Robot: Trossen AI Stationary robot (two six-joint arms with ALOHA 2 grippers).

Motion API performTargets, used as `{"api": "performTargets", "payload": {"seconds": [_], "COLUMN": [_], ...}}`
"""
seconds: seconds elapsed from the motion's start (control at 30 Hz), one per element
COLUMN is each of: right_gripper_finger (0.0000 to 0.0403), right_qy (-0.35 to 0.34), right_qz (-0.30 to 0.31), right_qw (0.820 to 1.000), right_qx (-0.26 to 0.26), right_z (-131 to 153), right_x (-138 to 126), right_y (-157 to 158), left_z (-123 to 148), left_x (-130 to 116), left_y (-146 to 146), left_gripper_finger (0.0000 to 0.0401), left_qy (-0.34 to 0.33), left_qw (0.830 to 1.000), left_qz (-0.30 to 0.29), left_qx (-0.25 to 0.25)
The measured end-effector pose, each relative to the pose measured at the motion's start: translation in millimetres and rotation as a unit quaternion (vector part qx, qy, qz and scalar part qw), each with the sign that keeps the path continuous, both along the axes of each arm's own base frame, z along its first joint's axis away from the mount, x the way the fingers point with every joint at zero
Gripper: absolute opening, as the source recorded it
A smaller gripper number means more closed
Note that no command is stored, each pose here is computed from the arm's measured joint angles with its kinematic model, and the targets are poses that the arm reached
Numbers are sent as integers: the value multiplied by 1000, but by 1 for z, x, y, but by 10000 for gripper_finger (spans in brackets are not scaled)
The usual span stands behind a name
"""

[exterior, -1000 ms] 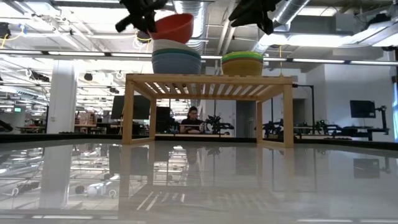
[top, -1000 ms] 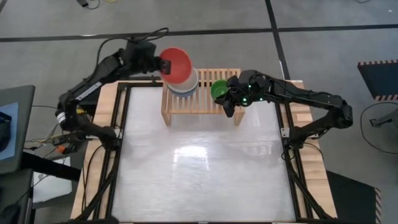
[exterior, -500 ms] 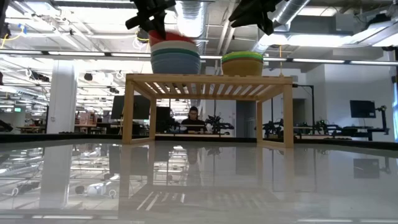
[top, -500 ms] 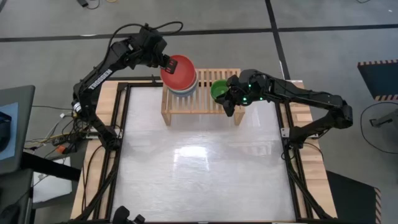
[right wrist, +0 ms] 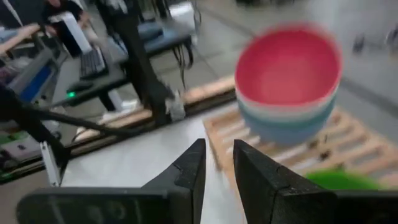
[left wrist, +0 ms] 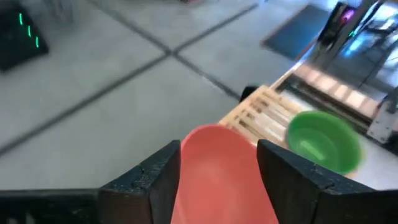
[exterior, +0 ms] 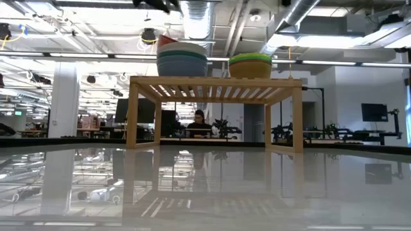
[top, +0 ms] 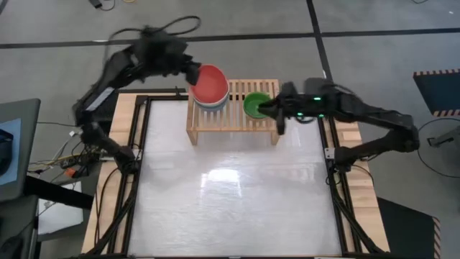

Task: Place and stack bowls onto a shelf
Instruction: Return to Home Position

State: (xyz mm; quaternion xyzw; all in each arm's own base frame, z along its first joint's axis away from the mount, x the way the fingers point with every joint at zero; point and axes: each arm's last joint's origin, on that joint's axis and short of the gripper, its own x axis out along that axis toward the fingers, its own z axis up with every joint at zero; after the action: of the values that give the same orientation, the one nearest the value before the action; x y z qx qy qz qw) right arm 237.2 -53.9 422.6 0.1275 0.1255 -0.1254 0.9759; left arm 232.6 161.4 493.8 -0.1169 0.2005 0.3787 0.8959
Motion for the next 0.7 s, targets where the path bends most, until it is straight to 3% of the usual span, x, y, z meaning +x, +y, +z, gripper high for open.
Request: {"api": "performTargets", "payload": {"seconds": [0.1, 0.2, 0.33, 0.47, 0.53, 0.7], "right_gripper_finger": [90, 60, 18, 20, 24, 19], "right_qy": [-29, -66, -136, -180, -171, -148], "right_qz": [1, 6, 29, 55, 54, 43], "right_qw": [999, 996, 989, 981, 983, 986], "right_qx": [-39, -51, -40, -36, -42, -62], "right_z": [12, 5, -25, -60, -79, -114], "right_x": [-23, -47, -77, -101, -108, -123], "right_y": [8, 16, 31, 46, 51, 56], "left_z": [5, -12, -60, -119, -148, -201], "left_x": [-20, -35, -66, -97, -114, -147], "left_y": [-27, -54, -92, -121, -130, -142], "left_gripper_finger": [188, 175, 156, 135, 123, 72], "left_qy": [-12, -56, -149, -175, -164, -234], "left_qw": [999, 996, 981, 964, 961, 943], "left_qz": [-15, -39, -95, -169, -198, -220], "left_qx": [33, 54, 85, 110, 103, 94]}}
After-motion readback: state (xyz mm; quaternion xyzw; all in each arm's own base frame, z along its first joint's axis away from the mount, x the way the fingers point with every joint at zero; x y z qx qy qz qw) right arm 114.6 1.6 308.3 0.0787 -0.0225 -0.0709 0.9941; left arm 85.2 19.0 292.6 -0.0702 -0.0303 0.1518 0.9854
